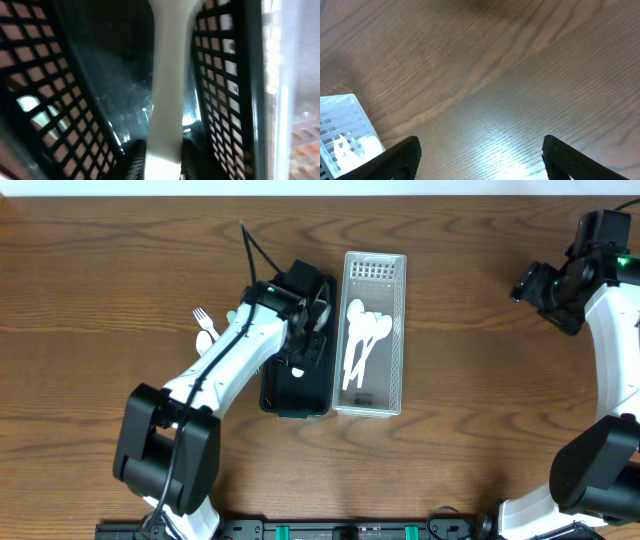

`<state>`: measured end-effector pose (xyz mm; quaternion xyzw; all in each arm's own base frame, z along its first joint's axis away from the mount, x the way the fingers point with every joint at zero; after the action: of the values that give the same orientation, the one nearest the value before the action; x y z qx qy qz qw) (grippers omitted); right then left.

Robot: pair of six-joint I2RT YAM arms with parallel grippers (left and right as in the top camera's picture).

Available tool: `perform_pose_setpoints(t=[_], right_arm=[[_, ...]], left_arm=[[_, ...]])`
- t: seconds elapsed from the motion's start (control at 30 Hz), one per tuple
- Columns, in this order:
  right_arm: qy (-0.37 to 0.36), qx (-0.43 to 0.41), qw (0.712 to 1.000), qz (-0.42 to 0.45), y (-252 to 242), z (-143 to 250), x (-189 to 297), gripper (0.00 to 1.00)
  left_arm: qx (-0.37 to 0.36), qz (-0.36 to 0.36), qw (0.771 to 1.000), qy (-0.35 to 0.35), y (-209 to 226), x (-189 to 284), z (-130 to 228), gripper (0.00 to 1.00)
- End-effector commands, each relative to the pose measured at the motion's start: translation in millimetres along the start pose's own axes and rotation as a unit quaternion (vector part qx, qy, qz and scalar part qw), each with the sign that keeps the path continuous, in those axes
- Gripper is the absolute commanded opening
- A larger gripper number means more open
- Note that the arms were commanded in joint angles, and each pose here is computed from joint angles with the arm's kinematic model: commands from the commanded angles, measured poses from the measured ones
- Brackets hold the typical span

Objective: Pack container
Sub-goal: 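Place the white fork into the black basket with the left gripper, then grasp the white spoon on the left with the left gripper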

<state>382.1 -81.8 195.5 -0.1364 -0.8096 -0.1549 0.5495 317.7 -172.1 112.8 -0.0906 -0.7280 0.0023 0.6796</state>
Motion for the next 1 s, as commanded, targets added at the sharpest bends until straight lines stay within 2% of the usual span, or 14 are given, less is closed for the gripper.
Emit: perform_pose_setpoints(t=[0.0, 0.03, 0.13, 0.27, 0.53, 0.73, 0.97], right_arm=[[0.004, 0.003, 1.0, 0.002, -1.1, 1.6, -3.0, 0.82], [0.004, 0.003, 1.0, 0.002, -1.1, 1.5, -3.0, 0.82], [0.004, 0.003, 1.0, 0.002, -1.1, 1.8, -3.1, 0.83], [0.005, 0.003, 1.0, 0.002, -0.9, 1.8, -3.0, 0.83], [0.007, 0.003, 1.0, 0.003, -1.4, 3.0, -2.9, 0.84], [0.005, 0.003, 1.0, 0.002, -1.1, 1.9, -3.0, 0.83], [0.006, 0.003, 1.0, 0.003, -1.3, 2.6, -3.0, 0.84]], left_arm=[[0.02, -0.004, 1.0, -0.021, 5.4, 17.0, -6.3, 0.45], [0.027, -0.005, 0.999, -0.032, 8.9, 26.3, -9.3, 0.54], [0.065, -0.026, 0.995, -0.065, 28.5, 48.3, -15.4, 0.59], [0.132, -0.076, 0.984, -0.092, 75.6, 67.9, -18.1, 0.64], [0.255, -0.114, 0.96, -0.021, 165.6, 29.8, 1.9, 0.65], [0.277, -0.121, 0.953, 0.026, 195.3, -4.1, 6.2, 0.64], [0.255, -0.116, 0.959, 0.048, 207.1, -31.4, 3.4, 0.64]])
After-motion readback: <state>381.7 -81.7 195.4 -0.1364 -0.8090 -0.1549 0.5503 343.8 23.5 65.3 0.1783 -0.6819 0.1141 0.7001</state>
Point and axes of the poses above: each gripper's point midway between its finger pads, its own x axis back along the fingers, its own y axis along the line the jaws close on, z = x × y, the point moved 4 cm from there along x, back along the fingers, and after that the axes turned 12 degrees about x, right-handed, at the moved point
